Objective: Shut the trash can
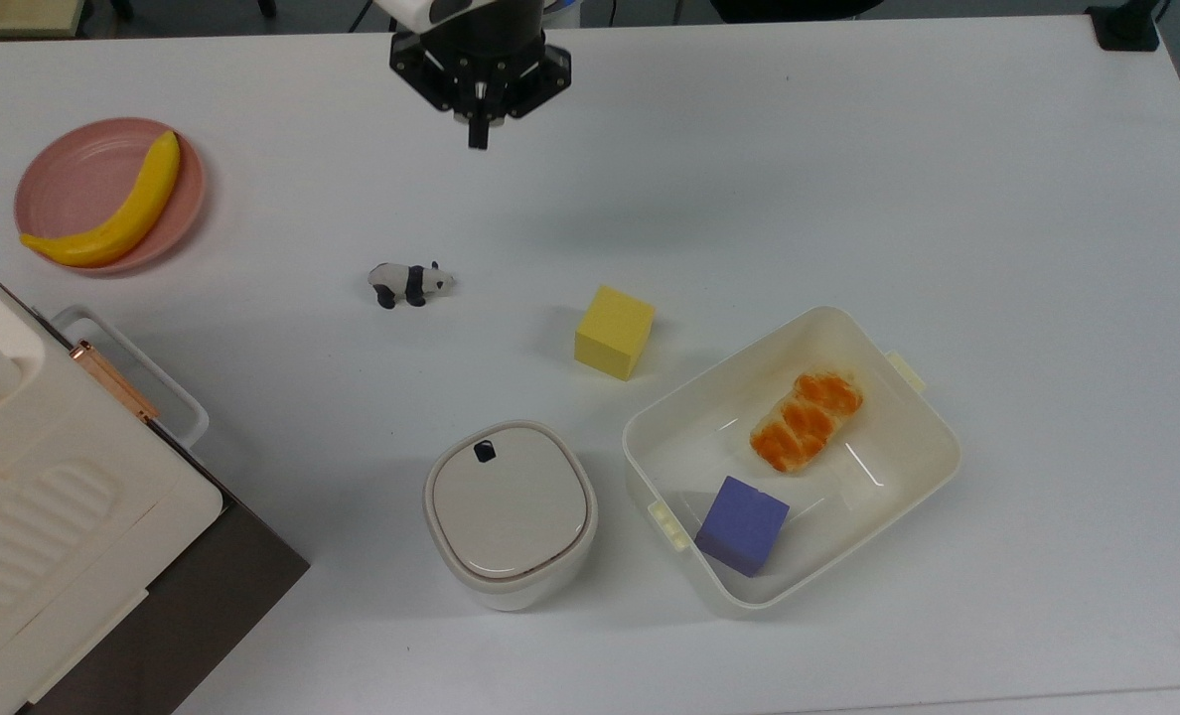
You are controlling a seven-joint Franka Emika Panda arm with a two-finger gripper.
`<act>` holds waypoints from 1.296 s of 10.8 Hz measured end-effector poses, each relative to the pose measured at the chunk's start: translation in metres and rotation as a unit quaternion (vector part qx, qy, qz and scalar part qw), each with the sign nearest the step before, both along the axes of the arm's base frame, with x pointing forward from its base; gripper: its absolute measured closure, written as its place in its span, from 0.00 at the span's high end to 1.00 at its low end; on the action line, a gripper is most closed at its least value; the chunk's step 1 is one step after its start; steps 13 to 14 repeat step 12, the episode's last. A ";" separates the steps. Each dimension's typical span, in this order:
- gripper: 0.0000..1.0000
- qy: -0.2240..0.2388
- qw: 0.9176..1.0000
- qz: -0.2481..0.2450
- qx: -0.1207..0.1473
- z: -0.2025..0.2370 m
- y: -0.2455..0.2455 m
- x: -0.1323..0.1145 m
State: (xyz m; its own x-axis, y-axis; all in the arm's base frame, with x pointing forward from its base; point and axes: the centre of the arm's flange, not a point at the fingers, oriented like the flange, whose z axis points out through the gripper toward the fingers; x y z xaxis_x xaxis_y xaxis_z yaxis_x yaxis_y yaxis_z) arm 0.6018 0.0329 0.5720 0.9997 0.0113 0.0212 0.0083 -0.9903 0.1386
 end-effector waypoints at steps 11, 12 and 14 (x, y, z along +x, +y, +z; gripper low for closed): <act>1.00 0.012 0.999 -0.004 0.031 -0.001 0.003 -0.025; 1.00 0.009 0.999 -0.004 0.031 0.002 0.003 -0.026; 1.00 0.009 0.999 -0.004 0.031 0.002 0.003 -0.026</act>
